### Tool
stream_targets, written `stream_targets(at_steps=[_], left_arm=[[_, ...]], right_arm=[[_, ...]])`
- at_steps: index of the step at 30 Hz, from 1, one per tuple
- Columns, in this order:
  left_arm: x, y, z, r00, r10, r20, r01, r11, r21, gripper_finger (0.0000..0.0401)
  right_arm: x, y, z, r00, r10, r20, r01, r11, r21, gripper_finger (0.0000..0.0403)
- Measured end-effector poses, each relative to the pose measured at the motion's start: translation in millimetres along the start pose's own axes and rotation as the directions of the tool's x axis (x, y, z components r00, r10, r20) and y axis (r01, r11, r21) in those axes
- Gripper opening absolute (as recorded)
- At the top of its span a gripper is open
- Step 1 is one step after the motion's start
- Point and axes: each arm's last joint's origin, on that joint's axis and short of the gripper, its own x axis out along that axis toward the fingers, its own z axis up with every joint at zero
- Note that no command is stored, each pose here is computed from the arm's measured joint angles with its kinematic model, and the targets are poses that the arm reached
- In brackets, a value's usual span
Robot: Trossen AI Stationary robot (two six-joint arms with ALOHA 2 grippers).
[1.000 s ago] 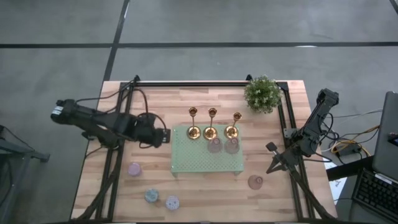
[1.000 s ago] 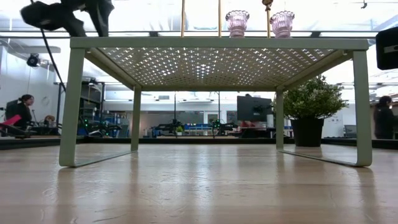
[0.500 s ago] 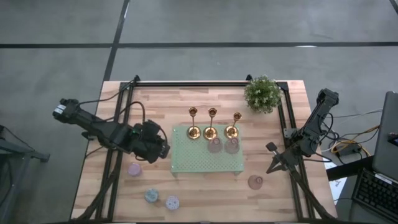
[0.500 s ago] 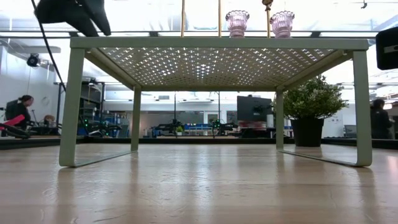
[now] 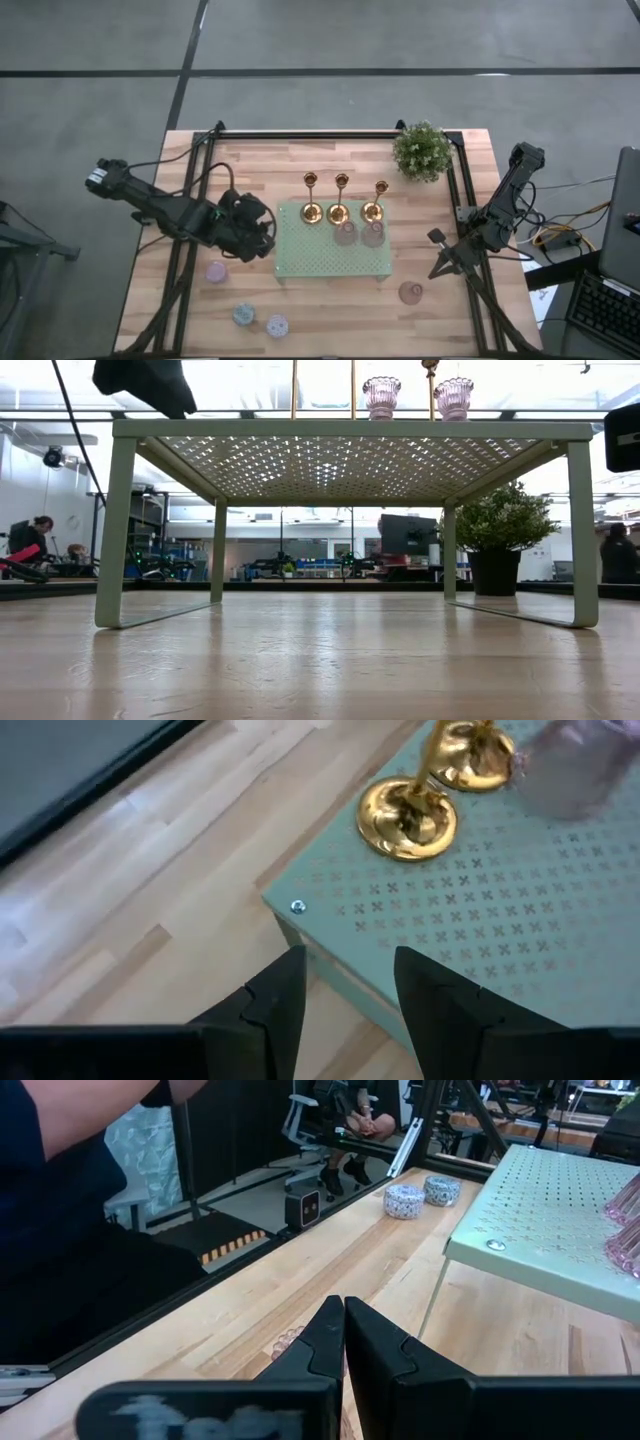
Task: Pick & Place candle stick holders
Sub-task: Put the pink glass candle holder on the shelf
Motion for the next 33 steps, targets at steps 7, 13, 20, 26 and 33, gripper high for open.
stream_targets(at_steps=[7,13,20,26,33], left_arm=[[-1,-10,11,0.986,-0.038,0.163,-0.013,0.954,0.298,0.0157],[-2,-19,15,0.974,-0.1,0.201,0.049,0.969,0.243,0.0156],[3,-34,6,0.945,-0.224,0.236,0.14,0.935,0.325,0.0155],[4,-38,-10,0.943,-0.282,0.18,0.208,0.916,0.344,0.0154],[-4,-47,-29,0.92,-0.373,0.123,0.322,0.896,0.306,0.0154]], right_arm=[[0,0,0,1.0,0.0,0.0,0.0,1.0,0.0,0.0008],[0,0,0,1.0,0.0,0.0,0.0,1.0,0.0,0.0008],[0,0,0,1.0,0.0,0.0,0.0,1.0,0.001,0.0008],[0,0,0,1.0,0.0,0.0,0.0,1.0,0.0,0.0008],[0,0,0,1.0,0.0,0.0,0.0,1.0,0.001,0.0008]])
